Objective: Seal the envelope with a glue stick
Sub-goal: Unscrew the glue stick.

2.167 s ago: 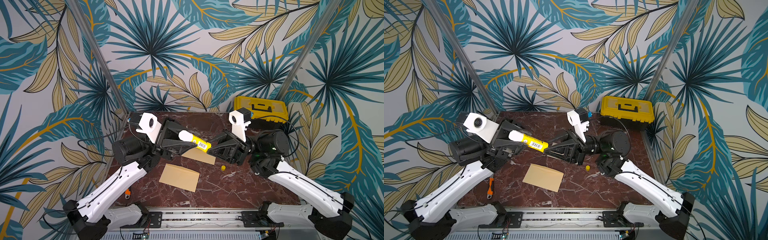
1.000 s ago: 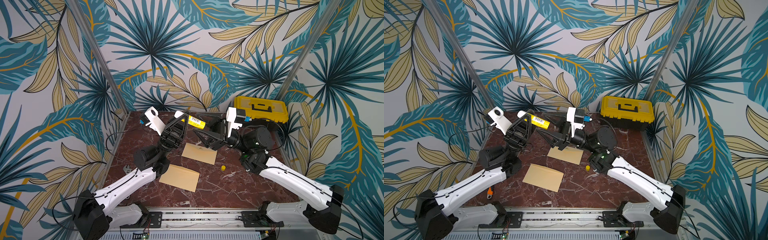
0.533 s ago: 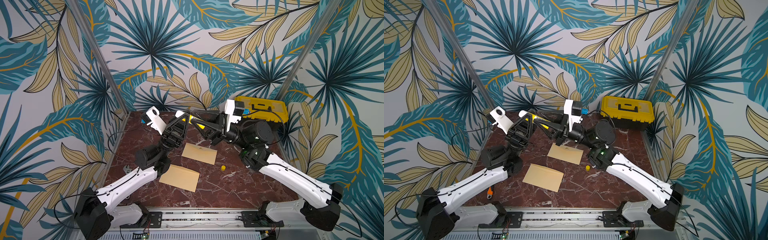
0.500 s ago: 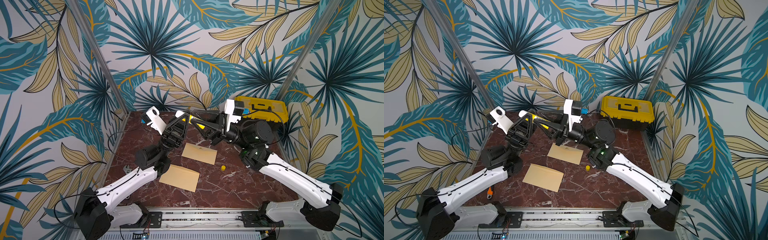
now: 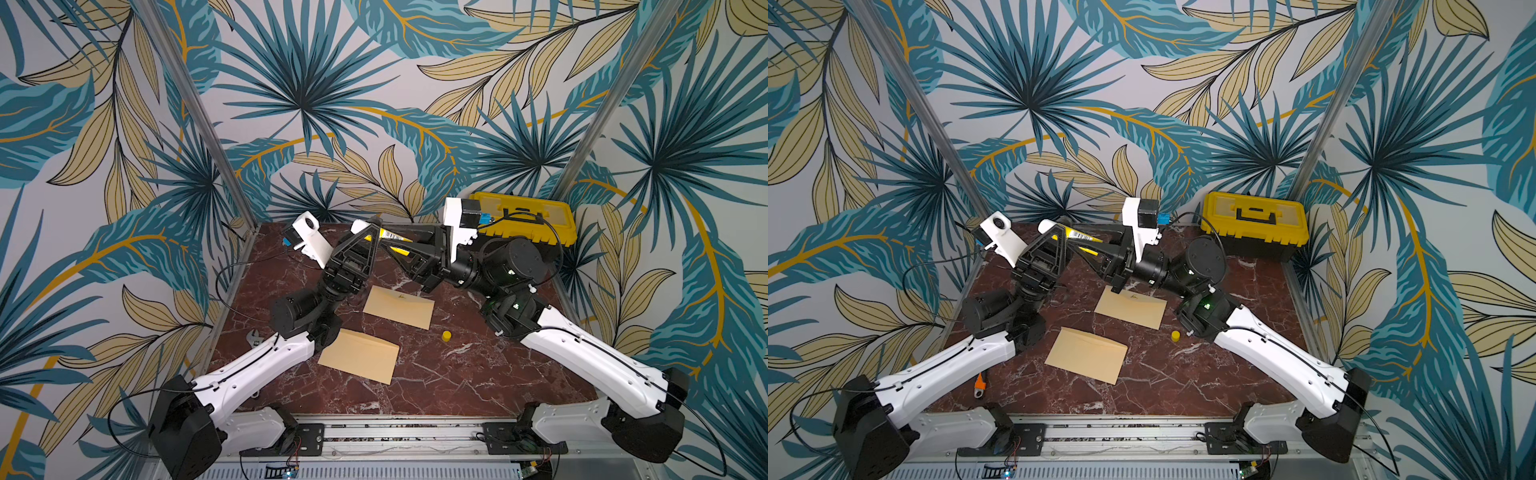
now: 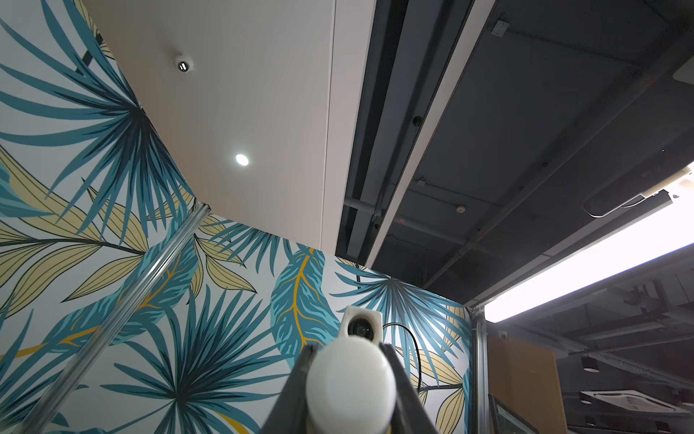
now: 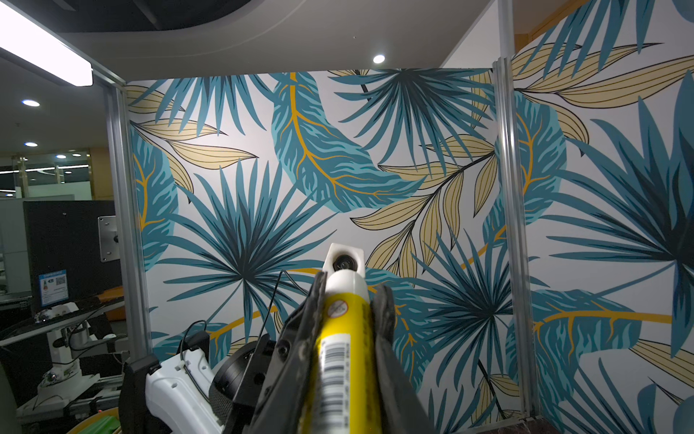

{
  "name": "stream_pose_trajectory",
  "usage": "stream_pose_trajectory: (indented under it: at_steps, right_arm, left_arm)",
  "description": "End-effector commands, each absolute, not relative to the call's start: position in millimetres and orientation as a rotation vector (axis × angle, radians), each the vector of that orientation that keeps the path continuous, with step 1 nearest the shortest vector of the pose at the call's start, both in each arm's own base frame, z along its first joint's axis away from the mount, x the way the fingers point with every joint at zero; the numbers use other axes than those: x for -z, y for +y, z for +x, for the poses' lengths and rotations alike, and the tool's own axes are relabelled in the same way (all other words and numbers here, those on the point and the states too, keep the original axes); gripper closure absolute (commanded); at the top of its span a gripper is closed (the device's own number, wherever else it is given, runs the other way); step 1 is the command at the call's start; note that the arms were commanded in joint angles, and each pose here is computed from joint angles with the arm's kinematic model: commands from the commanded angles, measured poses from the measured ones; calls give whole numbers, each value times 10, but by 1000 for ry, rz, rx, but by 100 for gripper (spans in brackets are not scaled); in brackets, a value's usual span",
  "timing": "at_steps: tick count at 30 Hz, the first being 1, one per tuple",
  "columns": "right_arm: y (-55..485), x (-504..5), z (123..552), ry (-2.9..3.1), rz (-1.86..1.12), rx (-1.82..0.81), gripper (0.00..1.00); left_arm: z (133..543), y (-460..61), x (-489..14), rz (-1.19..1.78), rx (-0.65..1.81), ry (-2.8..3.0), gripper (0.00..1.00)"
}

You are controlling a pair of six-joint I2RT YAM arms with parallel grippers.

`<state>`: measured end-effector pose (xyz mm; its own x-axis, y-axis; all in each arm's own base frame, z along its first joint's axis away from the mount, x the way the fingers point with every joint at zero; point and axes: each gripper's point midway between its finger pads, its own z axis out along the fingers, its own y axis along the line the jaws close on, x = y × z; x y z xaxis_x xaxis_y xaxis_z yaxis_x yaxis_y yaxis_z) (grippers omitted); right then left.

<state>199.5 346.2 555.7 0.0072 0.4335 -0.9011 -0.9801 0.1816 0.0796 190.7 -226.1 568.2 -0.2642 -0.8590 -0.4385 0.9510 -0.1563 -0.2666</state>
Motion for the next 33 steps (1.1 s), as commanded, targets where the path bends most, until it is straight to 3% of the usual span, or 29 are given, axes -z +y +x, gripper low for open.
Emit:
stream_pose_trajectory:
  at_steps: [1,4,8,11,20,26,33]
  right_arm:
    - [3423,-5616,1972,997,-714,-1279,81]
    - [3408,-5650,1955,990,-713,-1285,89]
    - [3363,-5685,1944,984,-699,-1276,97]
    - [3273,-5724,1930,974,-674,-1248,99]
    - [2858,-5639,2001,1051,-592,-996,100]
    - [2579,-5497,2078,1127,-544,-826,100]
    - [2411,-5423,2054,1152,-520,-767,100]
  left_arm:
    - [1734,-2196,-5841,265,1759,511,100]
    - [1744,-2210,-5835,265,1756,522,98]
    - [1789,-2222,-5794,249,1732,563,57]
    - [1844,-2239,-5682,262,1656,653,47]
    - [2152,-2037,-4865,314,1207,1153,38]
    - [2137,-2178,-4014,755,806,1566,36]
    - [2202,-2181,-2986,1133,595,1949,40]
